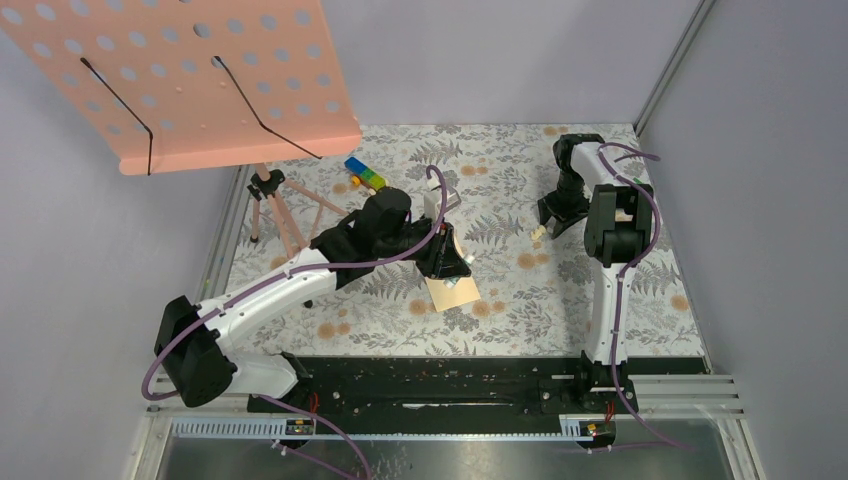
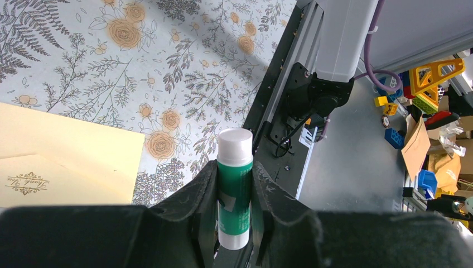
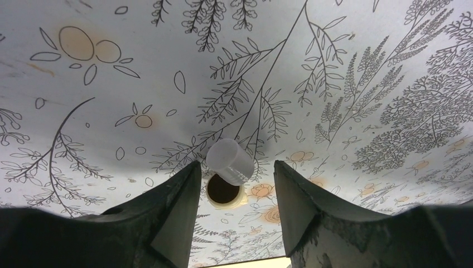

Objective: Place the letter into the envelope and seal it
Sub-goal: Pick up the solid glue cap from the center of the board.

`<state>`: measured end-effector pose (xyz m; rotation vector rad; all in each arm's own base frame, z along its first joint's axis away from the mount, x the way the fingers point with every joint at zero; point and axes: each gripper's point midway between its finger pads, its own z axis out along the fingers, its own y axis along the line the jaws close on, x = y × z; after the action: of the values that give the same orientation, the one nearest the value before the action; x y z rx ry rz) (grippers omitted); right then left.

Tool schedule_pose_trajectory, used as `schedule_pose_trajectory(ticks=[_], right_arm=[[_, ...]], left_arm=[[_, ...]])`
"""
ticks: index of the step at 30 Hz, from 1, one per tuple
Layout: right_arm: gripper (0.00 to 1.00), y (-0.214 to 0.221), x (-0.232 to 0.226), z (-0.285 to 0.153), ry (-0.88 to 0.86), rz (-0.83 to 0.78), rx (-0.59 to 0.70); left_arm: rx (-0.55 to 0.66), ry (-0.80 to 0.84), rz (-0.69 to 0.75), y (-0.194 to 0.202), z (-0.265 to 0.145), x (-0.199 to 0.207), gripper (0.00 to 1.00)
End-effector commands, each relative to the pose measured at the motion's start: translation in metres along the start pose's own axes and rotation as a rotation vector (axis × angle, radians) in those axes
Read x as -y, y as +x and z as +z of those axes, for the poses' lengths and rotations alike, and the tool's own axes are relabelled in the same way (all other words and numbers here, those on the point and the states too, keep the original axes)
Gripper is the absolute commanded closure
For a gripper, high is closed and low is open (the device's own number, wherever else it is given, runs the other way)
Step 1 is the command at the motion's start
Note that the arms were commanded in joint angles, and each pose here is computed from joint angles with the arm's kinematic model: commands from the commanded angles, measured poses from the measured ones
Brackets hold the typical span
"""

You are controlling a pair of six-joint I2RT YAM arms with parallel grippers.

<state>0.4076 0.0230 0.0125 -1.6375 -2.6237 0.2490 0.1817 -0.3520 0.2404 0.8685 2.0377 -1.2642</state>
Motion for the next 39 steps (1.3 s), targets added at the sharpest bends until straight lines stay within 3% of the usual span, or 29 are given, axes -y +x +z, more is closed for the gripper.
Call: schedule_pose_trajectory(ticks=[1, 16, 29, 39], right_arm=[[0.42, -0.012, 0.005, -0.023, -0.025, -0.01, 0.056], [0.48, -0.028, 0.009, -0.017, -0.029, -0.048, 0.03], [0.35, -0.021, 0.012, -0.019, -0.04, -0.033, 0.001], [0.4, -0.015, 0.013, -0.019, -0.055, -0.023, -0.017]], left_arm=[[0.065, 0.046, 0.049, -0.025, -0.002, 0.012, 1.0], [0.062, 0.055, 0.042, -0.027, 0.003, 0.011, 1.0], [0.059, 0.06, 0.046, -0.027, 0.002, 0.013, 1.0], [0.06, 0.072, 0.048, -0.03, 0.005, 0.015, 1.0]])
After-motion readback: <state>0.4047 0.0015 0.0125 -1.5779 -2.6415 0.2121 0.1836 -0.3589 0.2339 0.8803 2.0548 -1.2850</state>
